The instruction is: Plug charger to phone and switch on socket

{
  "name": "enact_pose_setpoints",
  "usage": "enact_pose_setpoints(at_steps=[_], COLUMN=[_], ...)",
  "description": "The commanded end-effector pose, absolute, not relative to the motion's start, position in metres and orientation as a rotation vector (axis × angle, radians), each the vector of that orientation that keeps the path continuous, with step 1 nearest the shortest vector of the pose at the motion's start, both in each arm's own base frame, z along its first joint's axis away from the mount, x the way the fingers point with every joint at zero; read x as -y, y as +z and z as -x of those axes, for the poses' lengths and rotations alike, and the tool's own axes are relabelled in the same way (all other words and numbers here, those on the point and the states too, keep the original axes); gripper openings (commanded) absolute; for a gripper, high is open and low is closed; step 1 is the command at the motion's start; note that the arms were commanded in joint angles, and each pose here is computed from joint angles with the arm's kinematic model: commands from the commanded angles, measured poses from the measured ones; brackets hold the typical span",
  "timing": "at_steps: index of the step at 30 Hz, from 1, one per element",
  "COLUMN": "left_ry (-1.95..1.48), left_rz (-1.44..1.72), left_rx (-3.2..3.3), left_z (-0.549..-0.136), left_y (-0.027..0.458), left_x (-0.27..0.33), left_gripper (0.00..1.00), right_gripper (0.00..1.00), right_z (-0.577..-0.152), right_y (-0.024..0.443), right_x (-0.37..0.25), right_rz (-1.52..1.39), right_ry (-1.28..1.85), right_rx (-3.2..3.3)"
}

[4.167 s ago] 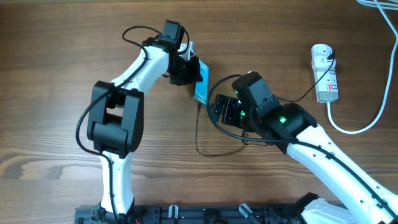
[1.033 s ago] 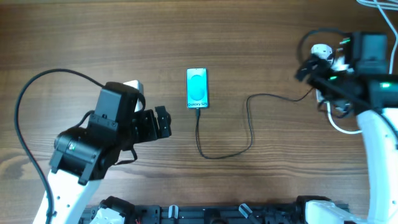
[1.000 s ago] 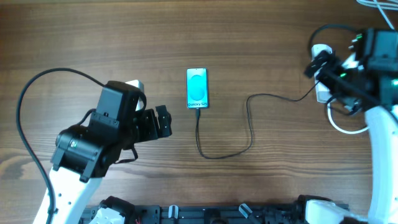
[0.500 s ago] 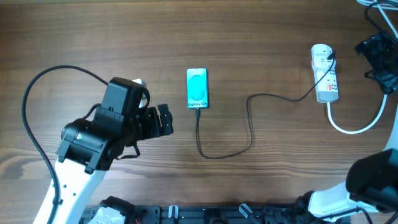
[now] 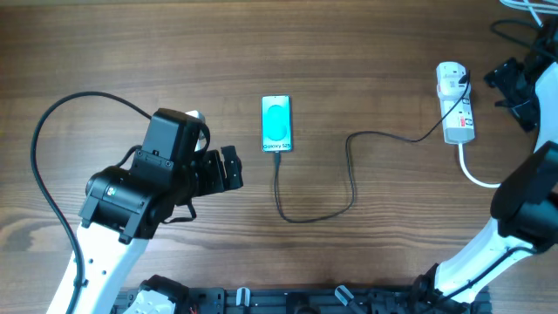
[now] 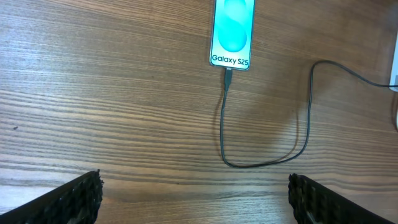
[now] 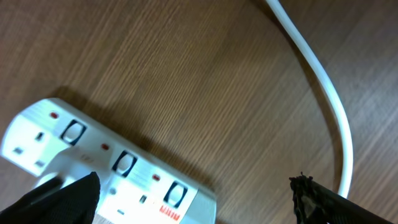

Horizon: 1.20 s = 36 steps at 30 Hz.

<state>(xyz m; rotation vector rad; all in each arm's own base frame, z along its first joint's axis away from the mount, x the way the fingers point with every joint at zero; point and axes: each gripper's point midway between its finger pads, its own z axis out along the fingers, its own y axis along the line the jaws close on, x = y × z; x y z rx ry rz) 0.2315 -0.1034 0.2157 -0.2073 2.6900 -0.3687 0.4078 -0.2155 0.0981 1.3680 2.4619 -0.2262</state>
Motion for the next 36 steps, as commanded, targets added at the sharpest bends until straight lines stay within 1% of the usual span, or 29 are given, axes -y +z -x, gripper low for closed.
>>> enact_pose_setpoints(at_steps=[1, 3, 8, 12, 16, 23, 25, 30, 36], left_ry=[-0.356, -0.355, -0.355, -0.356, -0.355, -0.355, -0.355, -0.356, -0.356], left_rz=[0.219, 0.219, 0.219, 0.219, 0.219, 0.219, 0.219, 0.219, 0.219], left_rx=[-2.696, -2.695, -2.695, -2.696, -2.695, -2.695, -2.695, -2.696, -2.696], left_z=[-0.231, -0.231, -0.231, -0.231, -0.231, -0.231, -0.231, -0.231, -0.231], left_y=[0.213, 0.213, 0.213, 0.213, 0.213, 0.213, 0.213, 0.213, 0.213], left_x=[0.103, 0.102, 0.102, 0.103, 0.102, 0.102, 0.102, 0.103, 0.103], left_gripper=[1.00, 1.00, 1.00, 1.00, 1.00, 1.00, 1.00, 1.00, 1.00], right_gripper=[1.00, 1.00, 1.00, 1.00, 1.00, 1.00, 1.00, 1.00, 1.00], right_z=[-0.408, -0.409, -0.411, -0.417, -0.417, -0.415, -0.416, -0.426, -0.425], right_y=[0.074, 0.071, 0.066, 0.048, 0.028, 0.013, 0.006, 0.005, 0.005], right_x=[0.218, 0.217, 0.218, 0.210, 0.209, 0.208, 0.203, 0.193, 0.192], right_rz=[-1.251, -1.260, -1.234, -1.168, -1.181, -1.193, -1.193, -1.175, -1.142], right_ry=[-0.165, -0.113, -0.113, -0.046, -0.044, -0.039, 0.004, 0.120, 0.120], right_rx=[-2.586, -2.583, -2.597, -2.656, -2.683, -2.713, -2.731, -2.714, -2.731])
